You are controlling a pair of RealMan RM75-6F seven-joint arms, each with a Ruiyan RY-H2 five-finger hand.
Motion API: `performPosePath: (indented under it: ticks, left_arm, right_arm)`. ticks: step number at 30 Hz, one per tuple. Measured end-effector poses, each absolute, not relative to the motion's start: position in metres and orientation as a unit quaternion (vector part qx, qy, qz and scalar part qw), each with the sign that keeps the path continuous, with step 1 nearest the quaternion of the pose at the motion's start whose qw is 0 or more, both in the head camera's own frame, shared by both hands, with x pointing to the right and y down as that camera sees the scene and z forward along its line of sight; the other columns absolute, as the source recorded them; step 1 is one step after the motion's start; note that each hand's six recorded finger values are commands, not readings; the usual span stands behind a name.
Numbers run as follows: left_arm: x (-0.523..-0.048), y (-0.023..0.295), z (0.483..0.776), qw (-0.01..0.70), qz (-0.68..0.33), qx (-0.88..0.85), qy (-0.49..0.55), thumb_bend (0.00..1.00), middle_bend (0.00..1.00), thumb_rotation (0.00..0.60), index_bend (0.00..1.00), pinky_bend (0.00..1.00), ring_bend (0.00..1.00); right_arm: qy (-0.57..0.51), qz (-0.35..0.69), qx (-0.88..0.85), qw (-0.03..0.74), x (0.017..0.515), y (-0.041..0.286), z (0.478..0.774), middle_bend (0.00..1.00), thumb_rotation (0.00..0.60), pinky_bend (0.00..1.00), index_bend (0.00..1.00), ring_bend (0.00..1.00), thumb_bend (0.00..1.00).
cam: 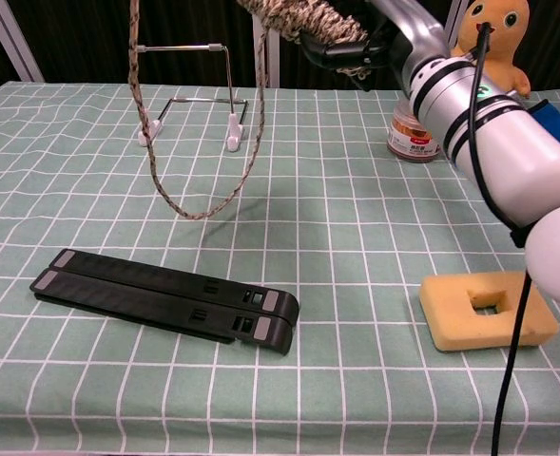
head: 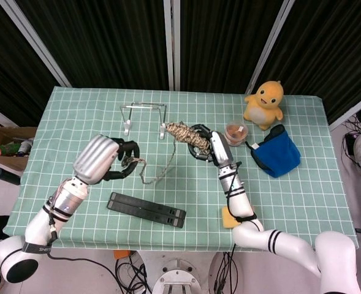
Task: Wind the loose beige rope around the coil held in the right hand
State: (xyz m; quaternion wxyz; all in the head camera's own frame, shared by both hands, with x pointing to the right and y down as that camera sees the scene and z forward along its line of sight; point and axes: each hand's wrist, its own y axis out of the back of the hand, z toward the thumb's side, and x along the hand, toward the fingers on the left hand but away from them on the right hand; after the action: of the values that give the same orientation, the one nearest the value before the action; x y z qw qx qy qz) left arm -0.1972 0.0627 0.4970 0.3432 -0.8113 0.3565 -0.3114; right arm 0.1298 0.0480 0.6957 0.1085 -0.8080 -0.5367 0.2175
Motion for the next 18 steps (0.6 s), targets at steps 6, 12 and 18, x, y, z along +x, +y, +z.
performPosePath:
  ticks: [6, 12, 18]
  left_arm:
    - [-0.153, 0.031, 0.473, 0.315, -0.295, -0.839, 0.330, 0.51, 0.74, 0.600, 0.80, 0.79, 0.66]
    - [-0.115, 0.007, 0.459, 0.256, -0.285, -0.864, 0.326, 0.51, 0.75, 0.600, 0.80, 0.80, 0.68]
    - [-0.093, -0.027, 0.455, 0.244, -0.294, -0.860, 0.338, 0.51, 0.75, 0.600, 0.80, 0.80, 0.68]
  right_arm:
    - [-0.496, 0.205, -0.835, 0.119, 0.090, 0.056, 0.697, 0.74, 0.600, 0.91, 0.88, 0.68, 0.74]
    - [-0.461, 0.187, -0.859, 0.122, 0.058, 0.054, 0.689, 0.74, 0.600, 0.91, 0.88, 0.68, 0.73]
    - [-0.422, 0.171, -0.885, 0.101, 0.047, 0.079, 0.692, 0.74, 0.600, 0.91, 0.89, 0.68, 0.67]
